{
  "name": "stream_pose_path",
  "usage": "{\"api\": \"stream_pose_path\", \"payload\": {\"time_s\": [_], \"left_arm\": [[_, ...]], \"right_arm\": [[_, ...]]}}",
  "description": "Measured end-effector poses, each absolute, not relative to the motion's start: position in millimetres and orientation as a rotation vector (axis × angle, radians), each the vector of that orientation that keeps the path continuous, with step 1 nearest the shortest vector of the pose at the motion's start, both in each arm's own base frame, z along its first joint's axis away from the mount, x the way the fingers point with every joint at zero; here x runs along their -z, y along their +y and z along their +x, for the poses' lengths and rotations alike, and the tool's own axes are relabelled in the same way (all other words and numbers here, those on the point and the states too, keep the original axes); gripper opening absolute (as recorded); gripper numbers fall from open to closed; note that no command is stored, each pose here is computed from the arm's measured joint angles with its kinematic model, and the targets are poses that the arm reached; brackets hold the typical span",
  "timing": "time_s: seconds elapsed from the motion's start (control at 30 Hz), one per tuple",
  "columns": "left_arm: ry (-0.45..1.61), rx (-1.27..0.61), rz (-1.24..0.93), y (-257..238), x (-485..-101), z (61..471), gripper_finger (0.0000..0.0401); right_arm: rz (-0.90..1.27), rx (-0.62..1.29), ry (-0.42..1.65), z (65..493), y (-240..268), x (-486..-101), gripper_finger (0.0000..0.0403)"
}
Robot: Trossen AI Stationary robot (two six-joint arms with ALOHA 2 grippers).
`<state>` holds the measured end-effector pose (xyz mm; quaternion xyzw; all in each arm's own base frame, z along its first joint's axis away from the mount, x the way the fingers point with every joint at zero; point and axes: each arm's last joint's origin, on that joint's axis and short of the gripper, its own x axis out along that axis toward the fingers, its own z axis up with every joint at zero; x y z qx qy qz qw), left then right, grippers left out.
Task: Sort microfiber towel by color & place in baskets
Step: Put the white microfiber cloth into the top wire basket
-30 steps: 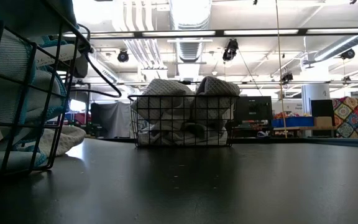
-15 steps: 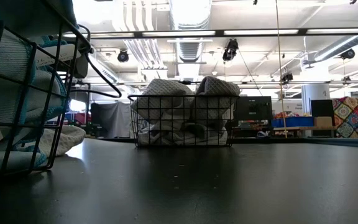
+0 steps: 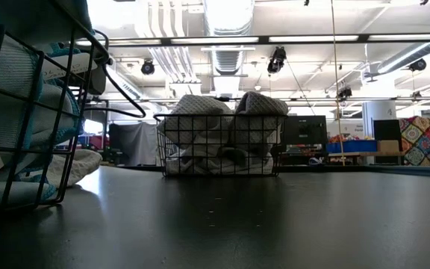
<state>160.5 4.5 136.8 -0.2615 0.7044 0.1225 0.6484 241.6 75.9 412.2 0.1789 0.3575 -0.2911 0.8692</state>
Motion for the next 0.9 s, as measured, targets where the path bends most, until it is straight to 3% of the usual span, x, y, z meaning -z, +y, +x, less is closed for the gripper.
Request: {"api": "stream_pose_path", "payload": {"time_s": [0.23,0.9], "left_arm": [[1.601,-0.281,-0.602,4,-137,161,0.0005],[1.512,-0.208,-0.707,1,-153,154,0.0002]], "right_arm": [[0.374,0.609,0.748,242,76,-412,0.0146],[0.370,0.614,0.742,242,76,-412,0.0146]]}}
